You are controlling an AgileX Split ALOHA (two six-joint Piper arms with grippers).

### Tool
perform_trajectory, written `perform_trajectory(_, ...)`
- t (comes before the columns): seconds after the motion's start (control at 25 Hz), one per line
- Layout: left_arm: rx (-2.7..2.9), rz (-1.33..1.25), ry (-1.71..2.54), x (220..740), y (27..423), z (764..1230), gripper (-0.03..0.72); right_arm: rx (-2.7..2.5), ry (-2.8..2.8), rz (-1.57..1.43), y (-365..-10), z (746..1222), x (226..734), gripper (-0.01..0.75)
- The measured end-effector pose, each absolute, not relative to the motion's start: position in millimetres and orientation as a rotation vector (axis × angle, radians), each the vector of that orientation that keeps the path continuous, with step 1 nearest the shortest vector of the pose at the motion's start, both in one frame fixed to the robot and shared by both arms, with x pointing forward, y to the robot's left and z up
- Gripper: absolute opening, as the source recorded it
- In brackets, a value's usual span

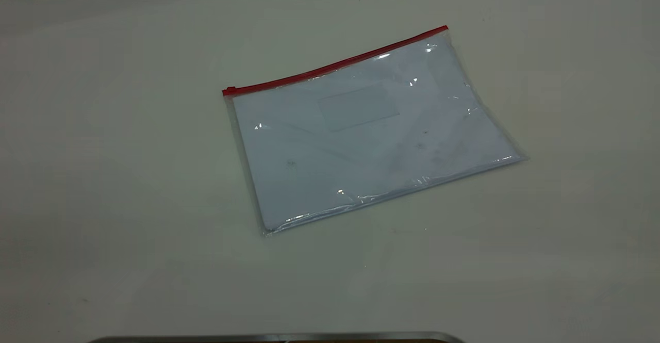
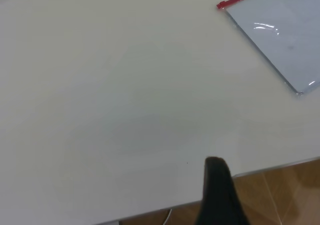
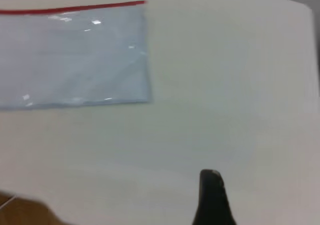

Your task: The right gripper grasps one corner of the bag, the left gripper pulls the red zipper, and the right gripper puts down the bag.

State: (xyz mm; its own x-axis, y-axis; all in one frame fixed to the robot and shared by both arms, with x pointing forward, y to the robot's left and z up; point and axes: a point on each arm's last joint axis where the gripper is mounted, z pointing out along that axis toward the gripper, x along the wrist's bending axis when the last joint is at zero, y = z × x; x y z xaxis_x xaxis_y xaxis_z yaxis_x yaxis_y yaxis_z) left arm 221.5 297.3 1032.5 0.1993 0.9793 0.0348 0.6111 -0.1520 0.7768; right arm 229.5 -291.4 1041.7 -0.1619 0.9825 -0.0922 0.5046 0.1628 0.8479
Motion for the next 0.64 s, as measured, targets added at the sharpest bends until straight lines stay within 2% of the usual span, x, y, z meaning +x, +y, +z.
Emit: perform_trajectory(0.64, 1.846, 0.746, 1.482, 221.5, 297.2, 1032.5, 0.565, 1.526, 1.662, 0.873, -298.1, 1041.2, 230.2, 0.560)
